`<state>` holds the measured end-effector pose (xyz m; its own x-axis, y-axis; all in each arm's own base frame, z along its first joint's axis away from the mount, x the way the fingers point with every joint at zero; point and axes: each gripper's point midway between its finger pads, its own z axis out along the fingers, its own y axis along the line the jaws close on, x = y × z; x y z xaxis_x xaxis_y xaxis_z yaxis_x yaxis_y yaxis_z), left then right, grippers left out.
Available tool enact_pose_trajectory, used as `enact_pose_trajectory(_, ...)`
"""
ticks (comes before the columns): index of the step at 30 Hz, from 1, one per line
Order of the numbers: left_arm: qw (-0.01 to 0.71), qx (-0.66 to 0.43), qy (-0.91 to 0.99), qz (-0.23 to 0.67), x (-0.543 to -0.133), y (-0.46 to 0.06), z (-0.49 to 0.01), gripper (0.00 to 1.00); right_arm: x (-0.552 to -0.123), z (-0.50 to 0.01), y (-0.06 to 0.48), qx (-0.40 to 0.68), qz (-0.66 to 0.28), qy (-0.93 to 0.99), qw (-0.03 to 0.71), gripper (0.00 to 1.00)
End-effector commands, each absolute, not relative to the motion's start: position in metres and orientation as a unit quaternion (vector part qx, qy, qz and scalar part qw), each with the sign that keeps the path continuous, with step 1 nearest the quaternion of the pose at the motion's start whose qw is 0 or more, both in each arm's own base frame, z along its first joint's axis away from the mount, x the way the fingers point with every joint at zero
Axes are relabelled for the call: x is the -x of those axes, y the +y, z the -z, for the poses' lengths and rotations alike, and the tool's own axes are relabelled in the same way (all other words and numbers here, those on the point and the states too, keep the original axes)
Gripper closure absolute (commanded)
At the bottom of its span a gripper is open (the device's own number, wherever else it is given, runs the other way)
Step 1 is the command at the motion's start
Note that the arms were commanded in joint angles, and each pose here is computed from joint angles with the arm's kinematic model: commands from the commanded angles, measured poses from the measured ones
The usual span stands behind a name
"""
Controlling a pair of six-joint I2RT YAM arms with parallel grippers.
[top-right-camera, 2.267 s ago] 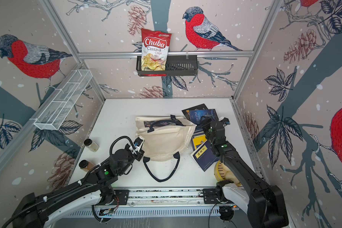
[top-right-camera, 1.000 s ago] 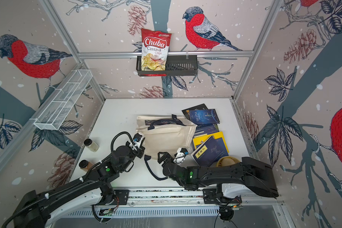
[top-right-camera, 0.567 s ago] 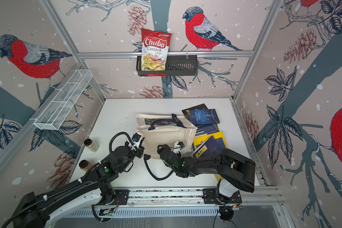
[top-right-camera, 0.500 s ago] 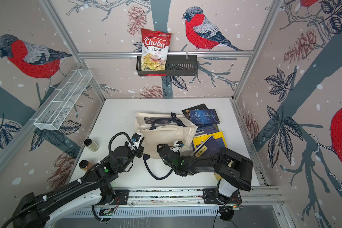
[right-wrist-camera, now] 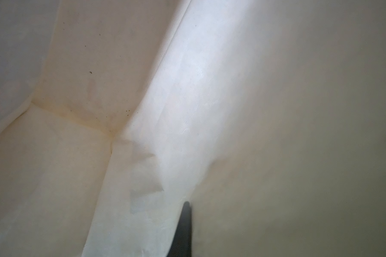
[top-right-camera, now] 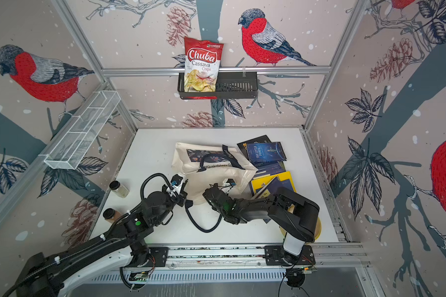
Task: Take out the books from the canvas bag
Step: Adjust the canvas bag at the center of the board.
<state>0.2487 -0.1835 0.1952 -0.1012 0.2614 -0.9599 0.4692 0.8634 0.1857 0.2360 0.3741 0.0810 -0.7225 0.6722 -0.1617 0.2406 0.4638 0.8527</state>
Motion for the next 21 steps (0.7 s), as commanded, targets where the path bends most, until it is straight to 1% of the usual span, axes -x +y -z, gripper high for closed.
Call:
enact_pose_trajectory(1, 0.642, -0.238, 0.723, 0.094, -0.25, -0.185, -0.208, 1.0, -0.239, -0.092, 0.376, -0.269, -0.446, 0.813, 0.262, 1.0)
enact_pose_trajectory(2, 0.643, -0.238, 0.722, 0.095, -0.25, -0.185, -0.209, 1.0, -0.239, -0.094, 0.375, -0.267, -0.446, 0.812, 0.267, 1.0)
enact_pose_trajectory(3, 0.645, -0.237, 0.72, 0.097, -0.249, -0.185, -0.21, 0.89, -0.24, -0.097, 0.373, -0.267, -0.444, 0.811, 0.271, 1.0)
enact_pose_trajectory(4, 0.647, -0.236, 0.719, 0.099, -0.249, -0.185, -0.211, 0.7, -0.241, -0.099, 0.372, -0.266, -0.443, 0.811, 0.275, 1.0)
enact_pose_trajectory(5, 0.649, -0.235, 0.717, 0.099, -0.249, -0.184, -0.213, 0.6, -0.241, -0.1, 0.371, -0.264, -0.441, 0.811, 0.279, 1.0)
enact_pose_trajectory(6, 0.653, -0.231, 0.714, 0.101, -0.249, -0.184, -0.217, 0.53, -0.242, -0.102, 0.37, -0.263, -0.44, 0.811, 0.283, 1.0)
enact_pose_trajectory(8, 0.662, -0.219, 0.709, 0.103, -0.249, -0.18, -0.224, 0.3, -0.243, -0.104, 0.368, -0.26, -0.438, 0.811, 0.287, 1.0)
enact_pose_trajectory(9, 0.666, -0.213, 0.707, 0.108, -0.248, -0.179, -0.227, 0.02, -0.243, -0.105, 0.368, -0.259, -0.438, 0.811, 0.288, 1.0)
enact_pose_trajectory(10, 0.671, -0.209, 0.702, 0.115, -0.246, -0.179, -0.232, 0.01, -0.244, -0.105, 0.368, -0.257, -0.437, 0.812, 0.289, 1.0)
enact_pose_trajectory(14, 0.707, -0.192, 0.667, 0.138, -0.238, -0.173, -0.263, 0.01, -0.246, -0.106, 0.37, -0.254, -0.438, 0.814, 0.285, 1.0)
enact_pose_trajectory(18, 0.745, -0.155, 0.628, 0.163, -0.226, -0.157, -0.312, 0.01, -0.254, -0.114, 0.371, -0.245, -0.438, 0.814, 0.293, 1.0)
enact_pose_trajectory(21, 0.753, -0.132, 0.622, 0.169, -0.221, -0.146, -0.336, 0.01, -0.264, -0.125, 0.371, -0.238, -0.432, 0.817, 0.299, 1.0)
